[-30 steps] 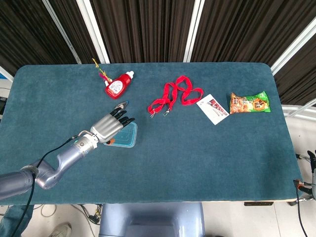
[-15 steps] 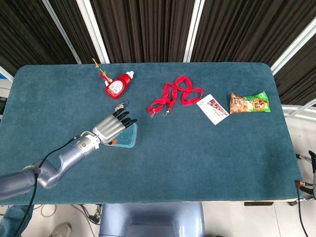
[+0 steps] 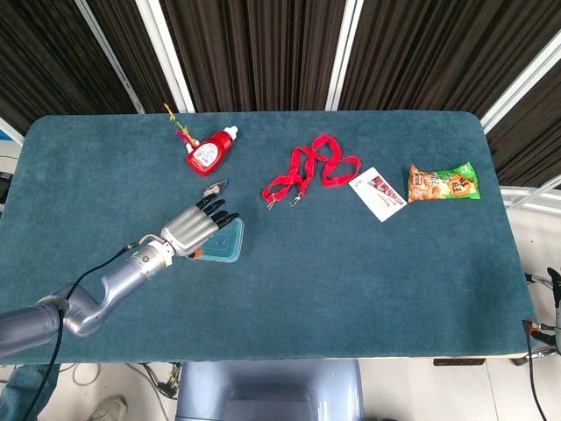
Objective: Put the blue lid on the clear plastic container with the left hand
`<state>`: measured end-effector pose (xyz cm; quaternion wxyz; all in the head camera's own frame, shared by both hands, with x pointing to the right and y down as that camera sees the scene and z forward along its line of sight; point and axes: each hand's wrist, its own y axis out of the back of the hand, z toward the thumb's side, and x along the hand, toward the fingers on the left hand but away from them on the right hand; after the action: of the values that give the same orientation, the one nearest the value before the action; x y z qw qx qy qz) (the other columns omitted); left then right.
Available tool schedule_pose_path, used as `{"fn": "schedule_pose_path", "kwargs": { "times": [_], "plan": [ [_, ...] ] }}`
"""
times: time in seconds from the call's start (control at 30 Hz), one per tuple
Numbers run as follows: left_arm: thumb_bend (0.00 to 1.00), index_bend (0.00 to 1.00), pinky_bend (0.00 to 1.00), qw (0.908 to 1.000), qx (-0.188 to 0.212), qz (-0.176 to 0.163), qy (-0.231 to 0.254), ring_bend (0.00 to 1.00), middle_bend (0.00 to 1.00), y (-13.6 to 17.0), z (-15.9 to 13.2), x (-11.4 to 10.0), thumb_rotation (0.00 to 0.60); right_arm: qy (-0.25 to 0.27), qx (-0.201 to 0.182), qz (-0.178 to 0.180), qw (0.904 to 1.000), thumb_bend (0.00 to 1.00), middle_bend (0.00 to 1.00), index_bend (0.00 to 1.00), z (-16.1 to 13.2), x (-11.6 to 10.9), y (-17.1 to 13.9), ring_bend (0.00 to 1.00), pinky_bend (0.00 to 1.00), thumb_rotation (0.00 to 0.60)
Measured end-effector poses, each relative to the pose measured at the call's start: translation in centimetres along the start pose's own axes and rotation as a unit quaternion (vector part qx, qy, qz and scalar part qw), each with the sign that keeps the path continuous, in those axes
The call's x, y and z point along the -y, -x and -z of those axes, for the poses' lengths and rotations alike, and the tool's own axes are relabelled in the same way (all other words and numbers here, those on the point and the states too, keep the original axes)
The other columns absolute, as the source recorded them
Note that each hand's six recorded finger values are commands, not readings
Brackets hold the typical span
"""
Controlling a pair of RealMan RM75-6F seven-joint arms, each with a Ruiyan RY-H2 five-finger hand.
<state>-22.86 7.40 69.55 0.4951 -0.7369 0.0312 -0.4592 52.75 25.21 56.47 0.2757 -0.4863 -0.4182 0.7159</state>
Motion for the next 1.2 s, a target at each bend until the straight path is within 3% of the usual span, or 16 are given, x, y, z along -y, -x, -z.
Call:
{"fn": "schedule_pose_path", "kwargs": {
  "times": [1.2],
  "plan": [
    [0.22,0.02,0.0,0.9998,0.006,-0.008,-0.014,0.0,0.17,0.03,-0.75,0.0,0.6,0.004,0.002,0.001,1.0,0.31,0.05,0.07,0.09,-0.24,-0.12,0.04,0.0,0.6]
  ]
}}
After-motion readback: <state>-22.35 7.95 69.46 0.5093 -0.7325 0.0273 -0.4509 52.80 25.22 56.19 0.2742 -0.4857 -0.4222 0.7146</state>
